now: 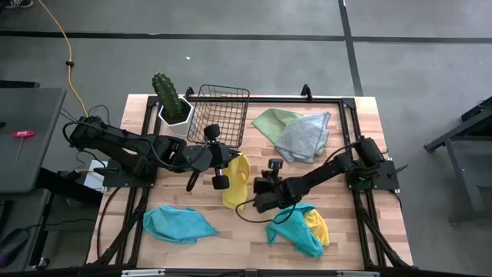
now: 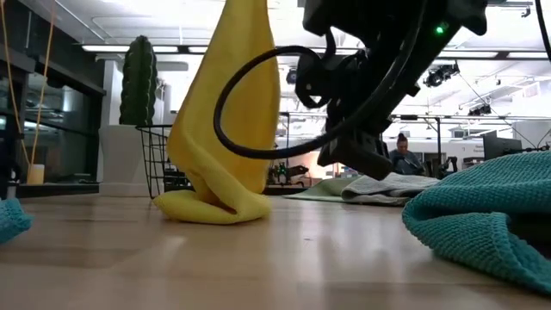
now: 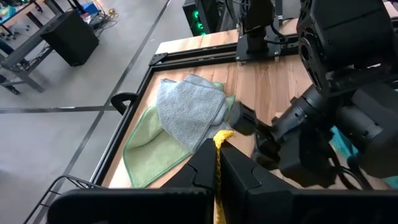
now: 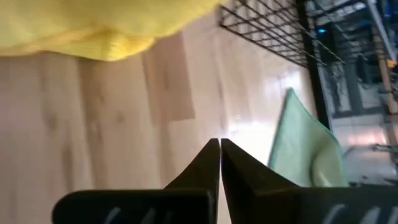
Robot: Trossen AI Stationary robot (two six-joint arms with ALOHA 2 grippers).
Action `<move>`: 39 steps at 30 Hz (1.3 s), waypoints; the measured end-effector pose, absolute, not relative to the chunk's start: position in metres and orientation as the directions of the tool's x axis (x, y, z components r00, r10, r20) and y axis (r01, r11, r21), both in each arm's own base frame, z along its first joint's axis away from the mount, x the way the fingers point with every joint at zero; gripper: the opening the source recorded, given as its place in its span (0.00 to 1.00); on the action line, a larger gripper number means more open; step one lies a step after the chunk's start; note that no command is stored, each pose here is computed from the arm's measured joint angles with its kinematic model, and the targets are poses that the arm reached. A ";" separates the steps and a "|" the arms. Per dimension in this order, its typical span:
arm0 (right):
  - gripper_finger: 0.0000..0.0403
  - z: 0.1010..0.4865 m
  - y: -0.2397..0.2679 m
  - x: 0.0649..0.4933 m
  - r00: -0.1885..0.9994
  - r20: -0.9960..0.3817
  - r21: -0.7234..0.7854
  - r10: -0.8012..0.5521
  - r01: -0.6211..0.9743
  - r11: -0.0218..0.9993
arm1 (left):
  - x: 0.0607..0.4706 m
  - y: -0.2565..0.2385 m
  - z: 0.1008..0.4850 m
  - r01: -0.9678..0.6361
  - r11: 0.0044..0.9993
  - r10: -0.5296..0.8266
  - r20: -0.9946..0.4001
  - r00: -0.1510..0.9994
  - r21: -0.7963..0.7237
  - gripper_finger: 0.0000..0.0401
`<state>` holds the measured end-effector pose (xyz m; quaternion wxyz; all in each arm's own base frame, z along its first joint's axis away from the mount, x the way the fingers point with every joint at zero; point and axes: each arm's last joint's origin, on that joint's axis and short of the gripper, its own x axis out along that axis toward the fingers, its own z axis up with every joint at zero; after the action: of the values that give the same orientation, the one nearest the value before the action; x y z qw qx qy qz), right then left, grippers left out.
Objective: Fold microfiber towels
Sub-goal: Fold the left yellow microfiber cloth
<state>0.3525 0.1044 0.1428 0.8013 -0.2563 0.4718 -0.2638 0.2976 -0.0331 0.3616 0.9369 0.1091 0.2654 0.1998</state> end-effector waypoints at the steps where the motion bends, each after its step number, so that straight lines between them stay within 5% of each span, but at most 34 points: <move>1: 0.02 0.143 0.104 0.352 0.411 -0.618 -0.659 -0.670 0.194 0.727 | 0.298 -0.033 0.362 -0.317 0.896 0.432 -0.454 0.779 0.311 0.00; 10: 0.03 0.118 0.121 0.330 0.448 -0.634 -0.529 -0.631 0.344 0.776 | 0.297 -0.033 0.361 -0.314 0.896 0.433 -0.458 0.776 0.313 0.00; 19: 0.15 0.110 0.143 0.343 0.799 -0.535 -0.223 -0.277 0.182 0.958 | 0.297 -0.033 0.361 -0.317 0.896 0.433 -0.458 0.777 0.310 0.00; 31: 0.35 0.136 0.122 0.374 0.862 -0.417 -0.162 -0.289 0.243 0.956 | 0.297 -0.033 0.361 -0.319 0.897 0.433 -0.458 0.777 0.306 0.00; 39: 0.37 0.129 0.102 0.375 0.792 -0.470 -0.072 -0.389 0.405 0.911 | 0.297 -0.033 0.361 -0.325 0.898 0.433 -0.458 0.777 0.298 0.00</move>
<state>0.3747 0.1020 0.1295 0.9464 0.0161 0.2450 -0.2099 0.2972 -0.0330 0.3613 0.9371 0.1015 0.2661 0.2020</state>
